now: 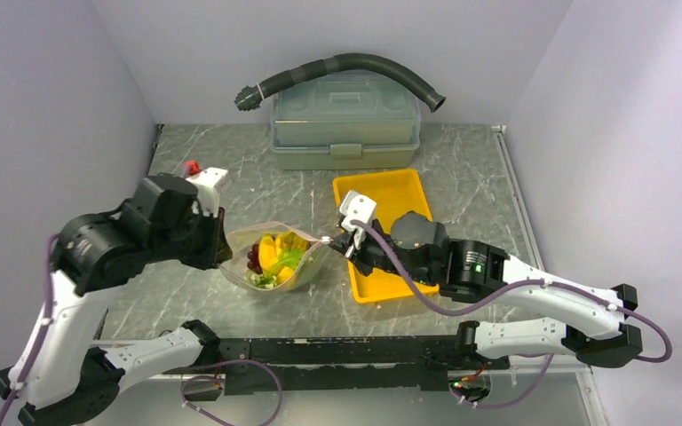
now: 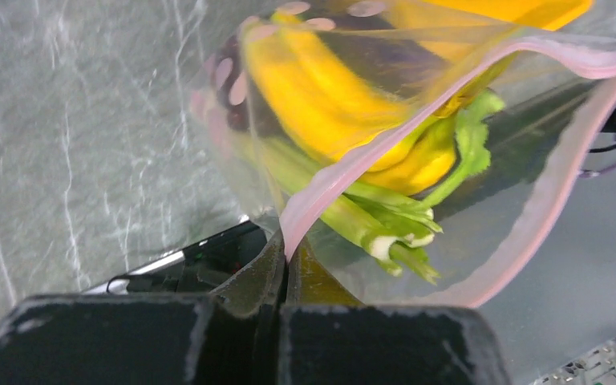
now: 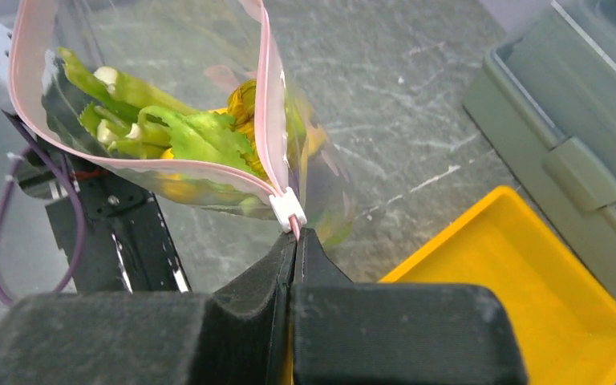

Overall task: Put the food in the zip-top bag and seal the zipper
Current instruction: Zip the zipper food storage bag at the center of the board.

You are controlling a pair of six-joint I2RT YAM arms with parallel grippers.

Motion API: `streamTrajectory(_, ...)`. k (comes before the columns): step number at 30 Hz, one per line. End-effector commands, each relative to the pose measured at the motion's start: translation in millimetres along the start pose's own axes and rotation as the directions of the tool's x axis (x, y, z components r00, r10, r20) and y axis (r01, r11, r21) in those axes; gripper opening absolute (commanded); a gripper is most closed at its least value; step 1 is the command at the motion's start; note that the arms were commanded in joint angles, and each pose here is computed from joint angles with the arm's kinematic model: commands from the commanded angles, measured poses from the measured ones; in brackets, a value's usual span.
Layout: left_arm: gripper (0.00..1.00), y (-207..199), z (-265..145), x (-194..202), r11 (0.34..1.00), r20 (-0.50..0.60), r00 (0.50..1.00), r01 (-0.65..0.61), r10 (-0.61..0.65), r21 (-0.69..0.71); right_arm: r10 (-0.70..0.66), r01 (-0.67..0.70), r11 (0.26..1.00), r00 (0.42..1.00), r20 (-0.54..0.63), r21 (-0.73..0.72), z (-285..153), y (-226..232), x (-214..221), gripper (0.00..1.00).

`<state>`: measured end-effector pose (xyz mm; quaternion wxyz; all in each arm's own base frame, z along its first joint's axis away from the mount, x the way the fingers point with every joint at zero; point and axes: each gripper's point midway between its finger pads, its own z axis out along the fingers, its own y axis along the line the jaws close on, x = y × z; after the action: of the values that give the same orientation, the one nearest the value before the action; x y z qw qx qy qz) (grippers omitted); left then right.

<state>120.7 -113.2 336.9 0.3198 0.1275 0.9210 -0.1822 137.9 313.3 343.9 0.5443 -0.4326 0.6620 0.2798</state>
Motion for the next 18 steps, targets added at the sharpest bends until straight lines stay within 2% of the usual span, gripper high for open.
streamTrajectory(1, 0.00, 14, 25, 3, 0.994, -0.018, 0.999, 0.039, -0.041, -0.097, 0.034, -0.037, 0.999, 0.996, 0.083, 0.038, 2, -10, -13, 0.00)
streamTrajectory(7, 0.00, 19, 26, 7, 0.993, -0.013, 0.999, 0.043, -0.045, -0.111, 0.052, -0.051, 0.998, 0.998, 0.024, -0.042, 20, 1, 9, 0.00)
streamTrajectory(8, 0.02, 19, 25, 7, 0.993, -0.009, 0.999, 0.044, -0.045, -0.108, 0.053, -0.052, 0.997, 0.998, 0.023, -0.058, 21, 3, 10, 0.00)
streamTrajectory(12, 0.20, 19, 17, 2, 0.993, 0.023, 0.999, 0.039, -0.036, -0.107, 0.044, -0.039, 0.992, 0.998, 0.044, -0.120, 17, 13, 5, 0.00)
streamTrajectory(16, 0.49, 12, 7, -10, 0.998, 0.074, 0.997, 0.013, -0.008, -0.065, 0.025, -0.015, 0.983, 0.998, 0.053, -0.184, 11, 22, 2, 0.00)
streamTrajectory(18, 0.55, 9, 1, -17, 0.999, 0.109, 0.994, 0.004, 0.001, -0.046, 0.017, -0.006, 0.980, 0.998, 0.052, -0.200, 8, 24, 0, 0.00)
